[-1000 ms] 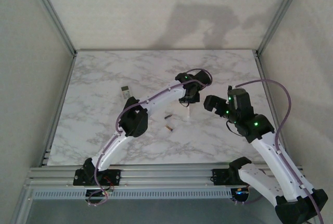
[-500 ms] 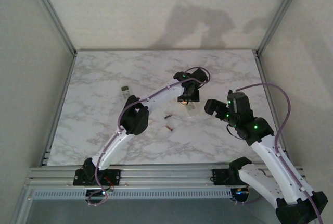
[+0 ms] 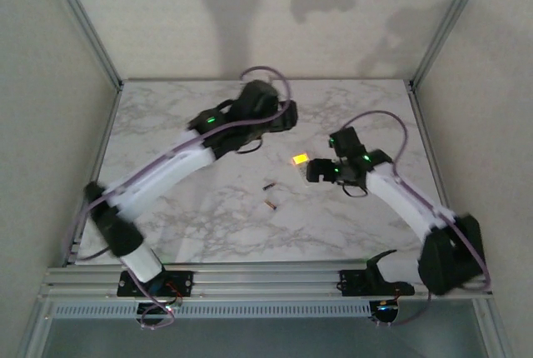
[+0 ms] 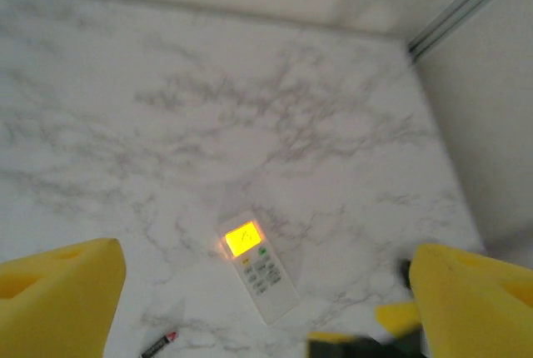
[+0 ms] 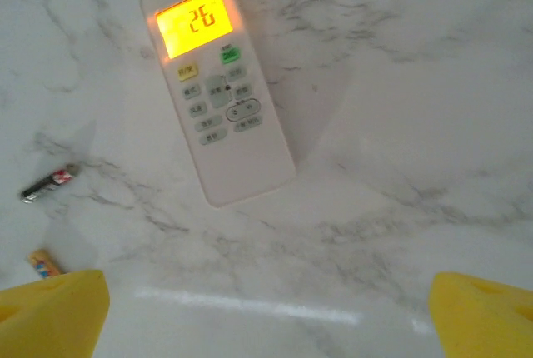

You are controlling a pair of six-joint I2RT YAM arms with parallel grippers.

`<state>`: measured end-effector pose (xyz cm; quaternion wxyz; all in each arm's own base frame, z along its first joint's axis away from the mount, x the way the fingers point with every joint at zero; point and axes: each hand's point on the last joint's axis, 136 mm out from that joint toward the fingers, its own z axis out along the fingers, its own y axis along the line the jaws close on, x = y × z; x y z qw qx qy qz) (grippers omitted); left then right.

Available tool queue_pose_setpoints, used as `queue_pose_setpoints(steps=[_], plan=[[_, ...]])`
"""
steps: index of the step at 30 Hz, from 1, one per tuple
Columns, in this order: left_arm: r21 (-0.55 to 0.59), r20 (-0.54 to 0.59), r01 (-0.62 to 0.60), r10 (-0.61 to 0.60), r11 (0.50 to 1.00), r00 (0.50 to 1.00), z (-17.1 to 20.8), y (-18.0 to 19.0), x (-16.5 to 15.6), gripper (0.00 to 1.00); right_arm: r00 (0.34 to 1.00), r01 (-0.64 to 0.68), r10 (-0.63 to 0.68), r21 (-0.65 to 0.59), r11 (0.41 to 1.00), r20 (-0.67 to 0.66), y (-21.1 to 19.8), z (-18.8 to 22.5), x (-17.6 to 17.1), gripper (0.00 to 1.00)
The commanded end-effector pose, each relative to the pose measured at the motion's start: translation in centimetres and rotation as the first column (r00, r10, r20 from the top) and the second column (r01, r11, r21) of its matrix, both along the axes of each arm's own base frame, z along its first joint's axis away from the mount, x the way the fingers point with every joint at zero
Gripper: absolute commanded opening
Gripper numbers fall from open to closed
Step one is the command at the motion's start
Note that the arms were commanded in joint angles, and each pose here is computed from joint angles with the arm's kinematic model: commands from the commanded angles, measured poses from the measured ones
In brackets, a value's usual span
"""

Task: Load the batteries into the remote control

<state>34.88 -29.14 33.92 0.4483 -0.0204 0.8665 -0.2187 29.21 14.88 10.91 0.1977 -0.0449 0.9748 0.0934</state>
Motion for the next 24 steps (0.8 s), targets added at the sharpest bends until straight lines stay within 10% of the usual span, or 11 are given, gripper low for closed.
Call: queue_pose_setpoints(steps=[1, 12, 24], plan=[[0.014, 0.084, -0.022, 0.020, 1.000, 0.996, -1.1, 3.3, -1.3, 0.92, 0.991, -0.137, 0.137, -0.157, 0.978, -0.014, 1.5, -1.1, 2.6, 0.99], [-0.053, -0.028, -0.194, 0.192, 0.980, 0.981, -10.0, 14.3, -8.5, 1.00, 0.957, -0.244, 0.184, -0.284, 0.927, -0.222, 4.0, -8.9, 6.8, 0.99], [0.004, -0.229, -0.301, 0.294, 0.954, 0.928, -15.1, 18.1, -4.4, 0.99, 0.973, 0.077, -0.130, -0.260, 0.962, -0.192, -1.7, -8.5, 6.4, 0.91]])
